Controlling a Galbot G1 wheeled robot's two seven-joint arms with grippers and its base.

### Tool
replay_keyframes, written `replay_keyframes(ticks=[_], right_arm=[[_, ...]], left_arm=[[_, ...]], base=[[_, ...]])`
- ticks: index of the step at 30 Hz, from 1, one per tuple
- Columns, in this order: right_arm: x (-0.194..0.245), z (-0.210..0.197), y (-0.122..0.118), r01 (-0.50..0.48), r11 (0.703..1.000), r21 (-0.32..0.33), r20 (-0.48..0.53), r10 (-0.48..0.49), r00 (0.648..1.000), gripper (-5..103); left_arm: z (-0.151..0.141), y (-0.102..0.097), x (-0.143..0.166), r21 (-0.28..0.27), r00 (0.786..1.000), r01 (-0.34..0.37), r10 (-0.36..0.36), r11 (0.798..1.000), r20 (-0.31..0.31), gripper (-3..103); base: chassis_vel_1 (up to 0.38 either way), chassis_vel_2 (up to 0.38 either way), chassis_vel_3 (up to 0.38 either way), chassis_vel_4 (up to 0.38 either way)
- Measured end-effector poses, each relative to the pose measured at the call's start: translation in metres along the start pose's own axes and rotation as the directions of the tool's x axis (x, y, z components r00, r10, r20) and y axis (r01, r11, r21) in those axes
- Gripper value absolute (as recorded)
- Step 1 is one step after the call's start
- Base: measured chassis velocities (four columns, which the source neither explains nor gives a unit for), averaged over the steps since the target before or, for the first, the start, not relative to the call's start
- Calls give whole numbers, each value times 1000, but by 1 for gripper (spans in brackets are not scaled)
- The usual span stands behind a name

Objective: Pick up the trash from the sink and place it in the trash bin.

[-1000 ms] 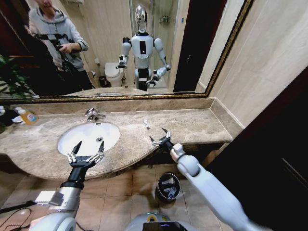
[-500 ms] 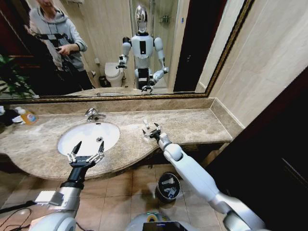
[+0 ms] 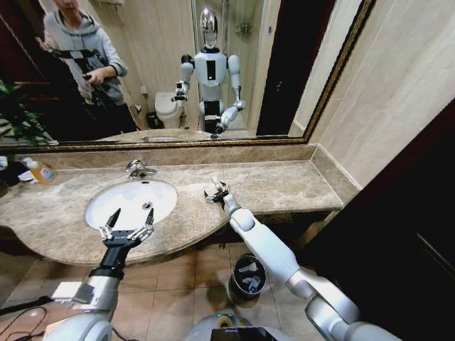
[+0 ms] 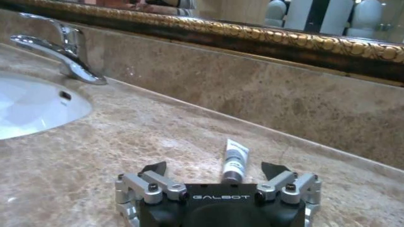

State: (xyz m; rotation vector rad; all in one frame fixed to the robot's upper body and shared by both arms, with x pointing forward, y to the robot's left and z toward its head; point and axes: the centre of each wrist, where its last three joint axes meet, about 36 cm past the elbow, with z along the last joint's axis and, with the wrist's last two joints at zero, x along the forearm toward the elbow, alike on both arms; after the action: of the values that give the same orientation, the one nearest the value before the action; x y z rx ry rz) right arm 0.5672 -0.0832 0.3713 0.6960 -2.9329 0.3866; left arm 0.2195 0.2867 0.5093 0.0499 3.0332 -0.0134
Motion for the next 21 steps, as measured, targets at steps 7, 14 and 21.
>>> replay_keyframes(ticks=[7, 14, 21], right_arm=[[2, 1, -6, -6, 1000, -6, -5, 6, 1000, 77], [5, -2, -6, -7, 999, -41, -14, 6, 1000, 50], [7, -4, -7, -9, 998, -62, -15, 8, 1000, 23]], left_arm=[[0, 0, 0, 0, 1000, 0, 0, 1000, 0, 100], [0, 0, 0, 0, 1000, 0, 0, 1000, 0, 100], [0, 0, 0, 0, 1000, 0, 0, 1000, 0, 100]], base=[[0, 0, 0, 0], [0, 0, 0, 0], [0, 0, 0, 0]])
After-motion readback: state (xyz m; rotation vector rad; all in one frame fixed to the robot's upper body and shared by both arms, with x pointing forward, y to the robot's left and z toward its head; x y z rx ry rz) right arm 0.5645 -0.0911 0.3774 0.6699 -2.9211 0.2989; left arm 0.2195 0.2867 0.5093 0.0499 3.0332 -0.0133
